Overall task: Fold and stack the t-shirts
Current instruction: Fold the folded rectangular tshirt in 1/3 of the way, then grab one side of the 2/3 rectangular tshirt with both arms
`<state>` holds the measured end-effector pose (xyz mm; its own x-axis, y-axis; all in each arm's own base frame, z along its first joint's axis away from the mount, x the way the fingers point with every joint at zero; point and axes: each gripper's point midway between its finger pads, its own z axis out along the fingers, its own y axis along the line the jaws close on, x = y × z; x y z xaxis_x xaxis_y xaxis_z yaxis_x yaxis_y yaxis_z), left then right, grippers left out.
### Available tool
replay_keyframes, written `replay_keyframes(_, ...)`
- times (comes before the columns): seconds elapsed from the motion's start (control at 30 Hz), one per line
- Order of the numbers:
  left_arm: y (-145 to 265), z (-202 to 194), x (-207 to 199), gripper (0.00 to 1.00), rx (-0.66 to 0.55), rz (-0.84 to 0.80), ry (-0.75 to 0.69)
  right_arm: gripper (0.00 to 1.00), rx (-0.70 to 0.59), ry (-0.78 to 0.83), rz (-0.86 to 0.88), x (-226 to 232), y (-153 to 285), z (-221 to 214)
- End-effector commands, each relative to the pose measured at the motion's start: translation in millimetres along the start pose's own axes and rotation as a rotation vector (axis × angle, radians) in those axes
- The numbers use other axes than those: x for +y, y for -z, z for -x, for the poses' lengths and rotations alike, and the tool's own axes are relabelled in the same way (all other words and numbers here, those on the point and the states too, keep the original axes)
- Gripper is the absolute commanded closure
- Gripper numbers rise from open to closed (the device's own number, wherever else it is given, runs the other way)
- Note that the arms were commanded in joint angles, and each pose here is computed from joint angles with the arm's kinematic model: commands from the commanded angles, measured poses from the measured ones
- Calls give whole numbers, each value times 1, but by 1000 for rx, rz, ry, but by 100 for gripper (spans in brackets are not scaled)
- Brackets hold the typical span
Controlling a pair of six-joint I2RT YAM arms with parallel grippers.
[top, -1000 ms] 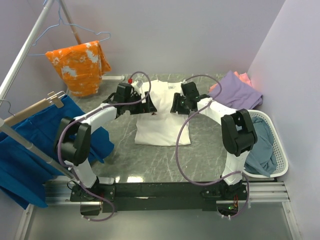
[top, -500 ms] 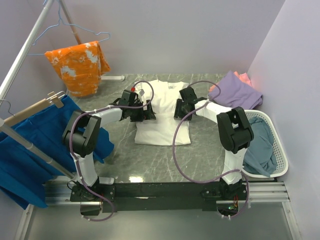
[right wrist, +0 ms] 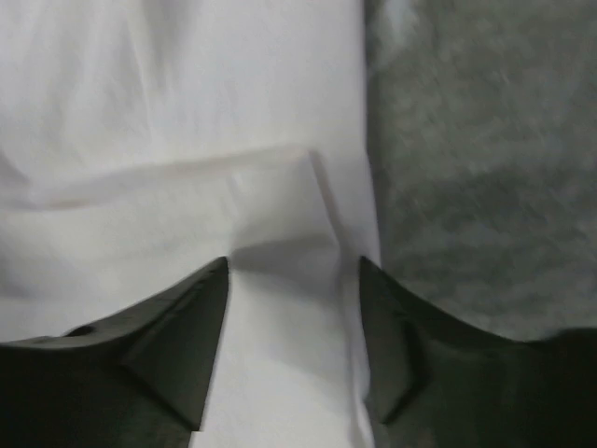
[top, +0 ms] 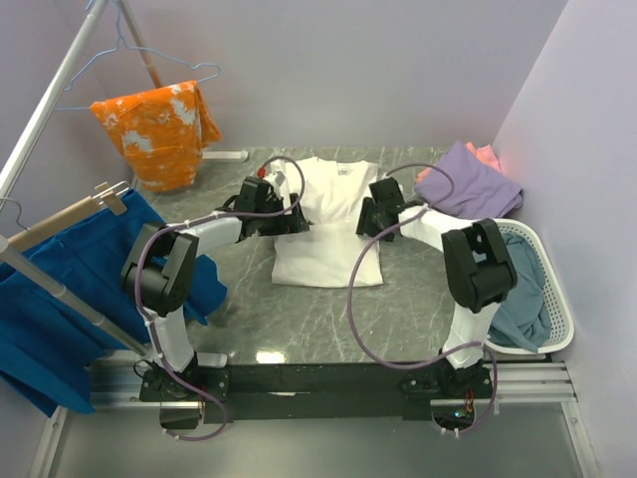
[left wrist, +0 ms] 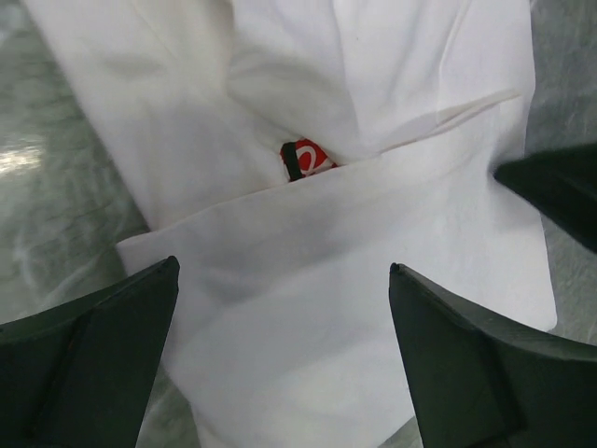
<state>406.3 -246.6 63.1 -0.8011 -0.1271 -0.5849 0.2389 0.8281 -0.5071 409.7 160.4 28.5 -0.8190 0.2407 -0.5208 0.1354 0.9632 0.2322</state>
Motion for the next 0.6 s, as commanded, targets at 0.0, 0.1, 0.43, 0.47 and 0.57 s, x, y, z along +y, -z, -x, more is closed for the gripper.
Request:
replay_keyframes(0.0,42,49,-8,1,-192,82,-12,27,-165,-8,67,1,53,32)
replay_keyframes(0.1,67,49,7,1,-232,190,33,13,-194,-23,44,-8,77,33)
replay_keyframes(0.43,95,-33,30,1,-137,184,167,12,-20,-66,30,-39,86,-44)
replay_keyframes(0.47,96,-39,29,1,-133,172,176,12,-27,-73,41,-40,90,-46)
replay_keyframes(0.57,104,-57,31,1,-121,153,185,13,3,-84,63,-45,93,-66)
